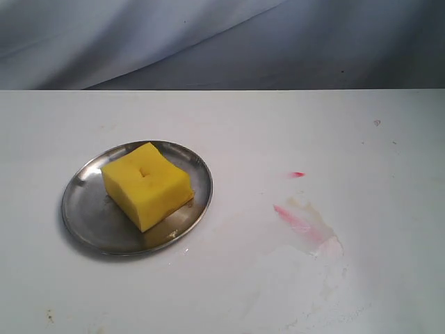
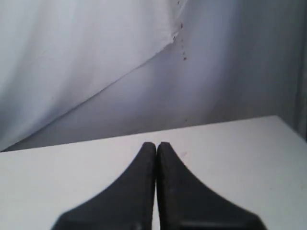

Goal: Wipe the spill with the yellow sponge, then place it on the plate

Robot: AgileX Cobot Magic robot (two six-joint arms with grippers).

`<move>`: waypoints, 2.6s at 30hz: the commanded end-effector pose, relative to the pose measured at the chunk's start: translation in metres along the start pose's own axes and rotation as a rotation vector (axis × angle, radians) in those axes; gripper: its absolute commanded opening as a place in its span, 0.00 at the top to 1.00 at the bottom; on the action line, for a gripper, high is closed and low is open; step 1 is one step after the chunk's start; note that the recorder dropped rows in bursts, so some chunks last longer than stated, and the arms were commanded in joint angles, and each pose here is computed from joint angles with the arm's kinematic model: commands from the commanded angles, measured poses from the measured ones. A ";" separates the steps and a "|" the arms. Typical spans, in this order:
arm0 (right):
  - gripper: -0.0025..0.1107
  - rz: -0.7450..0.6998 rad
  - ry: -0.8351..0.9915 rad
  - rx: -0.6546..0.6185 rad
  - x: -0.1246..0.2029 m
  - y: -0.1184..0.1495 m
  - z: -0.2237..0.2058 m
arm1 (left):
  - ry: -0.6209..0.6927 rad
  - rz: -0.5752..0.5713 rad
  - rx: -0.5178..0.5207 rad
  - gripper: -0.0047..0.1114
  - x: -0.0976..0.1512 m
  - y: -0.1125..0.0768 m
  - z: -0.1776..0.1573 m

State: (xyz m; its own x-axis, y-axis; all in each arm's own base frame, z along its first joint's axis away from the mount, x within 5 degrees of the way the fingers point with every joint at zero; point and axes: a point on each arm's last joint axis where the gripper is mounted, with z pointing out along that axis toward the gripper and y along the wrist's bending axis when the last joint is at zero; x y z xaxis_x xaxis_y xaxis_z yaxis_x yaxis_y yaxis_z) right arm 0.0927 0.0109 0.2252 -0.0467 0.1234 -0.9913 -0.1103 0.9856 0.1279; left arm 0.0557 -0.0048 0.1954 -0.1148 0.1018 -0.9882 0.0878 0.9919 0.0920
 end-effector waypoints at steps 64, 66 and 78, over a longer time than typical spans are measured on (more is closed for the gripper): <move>0.98 -0.075 -0.163 0.011 0.009 -0.003 -0.037 | -0.006 -0.001 0.006 0.96 0.001 0.000 0.000; 0.98 -0.075 -0.163 0.011 0.009 -0.003 -0.037 | -0.006 -0.001 0.006 0.96 0.001 0.000 0.000; 0.98 -0.075 -0.163 0.011 0.009 -0.003 -0.037 | -0.006 -0.001 0.006 0.96 0.001 0.000 0.000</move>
State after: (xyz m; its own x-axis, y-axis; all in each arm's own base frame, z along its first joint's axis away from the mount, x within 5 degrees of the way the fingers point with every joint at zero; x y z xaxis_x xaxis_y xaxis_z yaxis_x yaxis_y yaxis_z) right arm 0.0559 0.0052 0.2176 0.1148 0.0909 -0.9892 -0.1039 0.9914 0.0791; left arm 0.0557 -0.0048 0.1954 -0.1148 0.1018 -0.9882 0.0878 0.9919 0.0920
